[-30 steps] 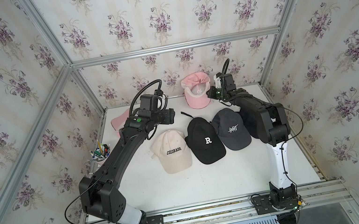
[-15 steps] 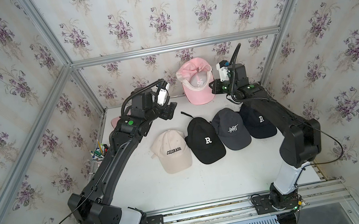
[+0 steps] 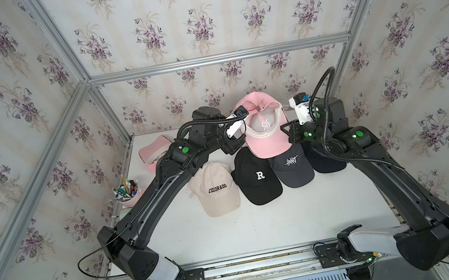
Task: Open the adjustable buckle of the baseball cap
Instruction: Pick up the baseball cap from the center of the board.
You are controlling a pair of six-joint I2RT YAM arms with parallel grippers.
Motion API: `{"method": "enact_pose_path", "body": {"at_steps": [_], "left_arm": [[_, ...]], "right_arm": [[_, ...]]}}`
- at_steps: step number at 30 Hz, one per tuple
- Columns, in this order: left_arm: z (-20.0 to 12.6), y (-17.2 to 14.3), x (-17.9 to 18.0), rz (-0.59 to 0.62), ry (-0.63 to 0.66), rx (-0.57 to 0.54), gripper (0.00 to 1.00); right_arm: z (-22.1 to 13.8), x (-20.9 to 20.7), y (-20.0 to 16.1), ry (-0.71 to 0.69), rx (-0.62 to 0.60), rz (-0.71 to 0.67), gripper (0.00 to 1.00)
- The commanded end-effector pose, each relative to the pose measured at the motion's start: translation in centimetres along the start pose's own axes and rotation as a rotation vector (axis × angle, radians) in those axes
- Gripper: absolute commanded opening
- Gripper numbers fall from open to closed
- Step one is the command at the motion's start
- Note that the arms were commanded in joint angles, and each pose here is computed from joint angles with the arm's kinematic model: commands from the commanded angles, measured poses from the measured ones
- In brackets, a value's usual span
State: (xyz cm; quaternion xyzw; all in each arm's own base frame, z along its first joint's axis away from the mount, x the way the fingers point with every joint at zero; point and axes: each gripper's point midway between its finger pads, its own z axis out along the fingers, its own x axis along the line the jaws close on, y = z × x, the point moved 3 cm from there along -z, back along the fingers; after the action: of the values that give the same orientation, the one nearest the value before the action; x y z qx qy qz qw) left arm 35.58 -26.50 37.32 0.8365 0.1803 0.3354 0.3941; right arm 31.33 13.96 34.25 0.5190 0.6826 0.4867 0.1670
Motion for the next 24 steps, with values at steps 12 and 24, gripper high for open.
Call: {"method": "enact_pose_path", "body": {"at_steps": [12,24], "left_arm": [[2.2,3.0,-4.0,0.150,-0.163,-0.057,0.81],[4.1,1.8,-5.5,0.187,-0.246,-0.027,0.75]], "right_arm": [[-5.4,1.7,-3.4,0.076,-0.043,-0.078,0.00],[-6.7,3.6,-2.5,0.173,-0.091,-0.186,0.00]]}}
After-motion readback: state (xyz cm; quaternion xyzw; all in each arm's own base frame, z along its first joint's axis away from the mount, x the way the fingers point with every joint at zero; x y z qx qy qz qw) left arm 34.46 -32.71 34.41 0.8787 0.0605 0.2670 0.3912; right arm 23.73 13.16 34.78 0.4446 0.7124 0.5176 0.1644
